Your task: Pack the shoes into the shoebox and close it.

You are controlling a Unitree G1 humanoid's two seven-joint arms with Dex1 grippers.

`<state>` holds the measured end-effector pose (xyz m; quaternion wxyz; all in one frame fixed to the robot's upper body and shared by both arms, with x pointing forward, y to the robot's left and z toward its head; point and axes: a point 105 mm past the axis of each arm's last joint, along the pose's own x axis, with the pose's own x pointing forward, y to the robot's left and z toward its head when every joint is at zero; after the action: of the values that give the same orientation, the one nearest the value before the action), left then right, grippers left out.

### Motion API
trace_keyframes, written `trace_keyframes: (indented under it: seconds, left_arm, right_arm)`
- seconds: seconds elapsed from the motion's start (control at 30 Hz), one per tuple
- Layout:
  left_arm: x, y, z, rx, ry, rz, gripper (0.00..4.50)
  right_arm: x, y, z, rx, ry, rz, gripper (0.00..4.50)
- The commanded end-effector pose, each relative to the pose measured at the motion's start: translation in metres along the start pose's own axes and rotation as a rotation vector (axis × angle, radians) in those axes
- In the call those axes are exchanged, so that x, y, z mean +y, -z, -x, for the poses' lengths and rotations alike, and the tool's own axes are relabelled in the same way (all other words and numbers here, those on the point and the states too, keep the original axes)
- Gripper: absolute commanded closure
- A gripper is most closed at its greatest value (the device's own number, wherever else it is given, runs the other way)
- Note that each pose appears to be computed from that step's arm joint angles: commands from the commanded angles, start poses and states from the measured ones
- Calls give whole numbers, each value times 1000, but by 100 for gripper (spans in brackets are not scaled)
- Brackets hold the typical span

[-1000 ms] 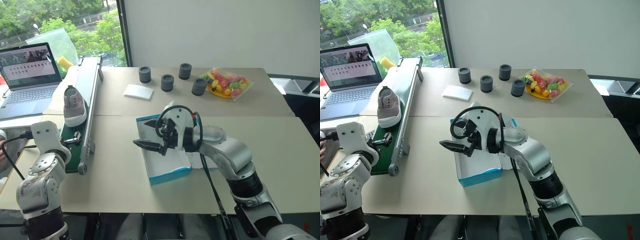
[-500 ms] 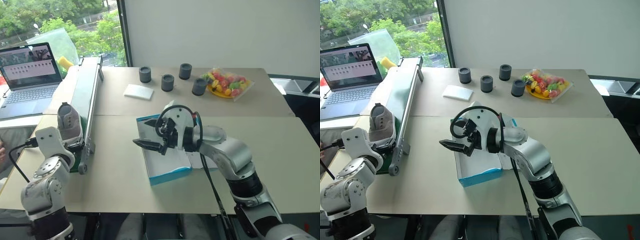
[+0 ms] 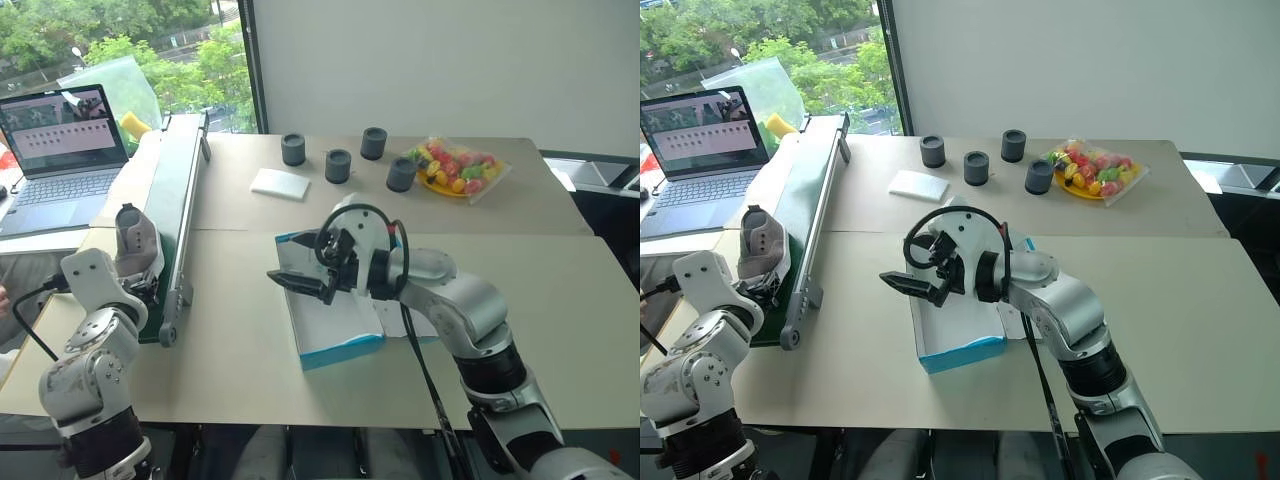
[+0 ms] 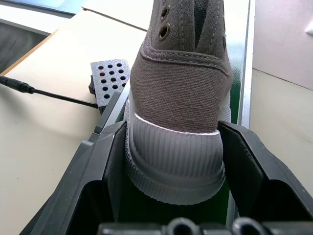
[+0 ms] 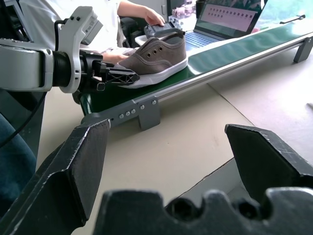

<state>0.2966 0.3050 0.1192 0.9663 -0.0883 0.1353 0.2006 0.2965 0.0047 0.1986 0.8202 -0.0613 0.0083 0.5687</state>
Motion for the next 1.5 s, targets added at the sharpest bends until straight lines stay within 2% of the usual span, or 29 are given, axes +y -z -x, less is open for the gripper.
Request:
trace_keyframes:
  seconds: [0.03,0.17,0.27,0.37,0.43,0.6,0.87,1.3,1.5]
  left_arm:
    - [-16,-20,7,-80,4,-79,185]
    - [-44,-37,16,-189,28,-217,185]
    - [-79,-49,29,-300,84,-322,185]
    - [-110,-52,42,-384,170,-350,185]
    - [-121,-50,47,-401,207,-352,185]
    - [-125,-43,48,-388,225,-339,185]
    - [-123,-50,49,-414,229,-345,185]
    - [-125,-46,49,-401,251,-357,185]
    - [-126,-28,45,-297,285,-286,185]
  right_arm:
    - [-1,-16,1,-52,3,28,0]
    - [-6,-17,-1,-57,26,18,0]
    - [-15,-17,-3,-65,75,7,0]
    - [-27,-21,-4,-95,128,-34,0]
    - [-37,-25,-3,-121,174,-81,0]
    - [-53,-29,1,-173,231,-179,0]
    - [-67,-30,3,-223,291,-293,0]
    - [-70,-32,4,-232,319,-299,0]
    - [-70,-30,5,-219,316,-288,0]
